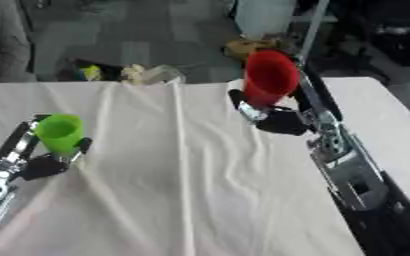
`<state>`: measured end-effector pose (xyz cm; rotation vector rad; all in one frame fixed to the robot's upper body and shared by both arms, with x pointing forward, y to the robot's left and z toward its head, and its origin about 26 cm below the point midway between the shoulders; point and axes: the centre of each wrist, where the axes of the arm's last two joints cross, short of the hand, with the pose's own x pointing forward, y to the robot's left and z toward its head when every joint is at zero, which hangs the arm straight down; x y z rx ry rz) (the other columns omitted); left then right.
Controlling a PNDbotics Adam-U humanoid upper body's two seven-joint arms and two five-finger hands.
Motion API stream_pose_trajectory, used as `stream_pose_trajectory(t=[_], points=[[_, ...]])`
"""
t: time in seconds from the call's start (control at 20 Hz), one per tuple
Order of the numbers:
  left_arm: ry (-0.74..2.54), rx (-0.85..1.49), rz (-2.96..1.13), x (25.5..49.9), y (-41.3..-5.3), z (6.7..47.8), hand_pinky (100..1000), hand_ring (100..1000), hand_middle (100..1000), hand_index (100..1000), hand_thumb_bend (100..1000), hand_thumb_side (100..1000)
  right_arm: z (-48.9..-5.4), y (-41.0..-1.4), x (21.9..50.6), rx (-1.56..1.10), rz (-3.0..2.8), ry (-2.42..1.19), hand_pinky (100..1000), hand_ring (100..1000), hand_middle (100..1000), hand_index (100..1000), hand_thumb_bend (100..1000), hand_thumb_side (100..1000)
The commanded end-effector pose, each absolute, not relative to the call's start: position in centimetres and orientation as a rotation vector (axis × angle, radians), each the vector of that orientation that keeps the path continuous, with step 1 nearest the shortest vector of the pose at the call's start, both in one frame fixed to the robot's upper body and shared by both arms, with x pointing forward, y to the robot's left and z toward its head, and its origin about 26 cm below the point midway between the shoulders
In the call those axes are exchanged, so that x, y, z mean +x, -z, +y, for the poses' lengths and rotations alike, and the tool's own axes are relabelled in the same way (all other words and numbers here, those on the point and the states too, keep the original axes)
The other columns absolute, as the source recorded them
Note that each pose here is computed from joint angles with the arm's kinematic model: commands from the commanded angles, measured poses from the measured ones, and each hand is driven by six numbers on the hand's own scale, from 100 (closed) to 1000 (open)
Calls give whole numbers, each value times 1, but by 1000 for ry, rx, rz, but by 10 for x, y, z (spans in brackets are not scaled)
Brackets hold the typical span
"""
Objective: Pour the contents of one cup into another cup.
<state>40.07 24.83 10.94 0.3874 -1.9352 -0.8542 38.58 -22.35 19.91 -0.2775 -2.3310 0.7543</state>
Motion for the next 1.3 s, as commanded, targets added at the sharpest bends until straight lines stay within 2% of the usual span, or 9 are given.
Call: stream_pose_trajectory(t=[0.05, 0.6, 1.3], points=[[923, 362, -1960, 399, -119, 242, 462, 344, 415, 540, 164, 389, -226, -220, 384, -301, -2367, -823, 885, 893, 239, 528, 100, 196], [1107, 240, -1926, 396, -103, 213, 464, 343, 415, 539, 168, 394, -216, -232, 398, -325, -2357, -1009, 886, 886, 218, 531, 100, 173], [1292, 81, -1961, 395, -107, 167, 465, 343, 414, 539, 178, 398, -190, -225, 422, -354, -2334, -1164, 885, 882, 199, 534, 100, 156]])
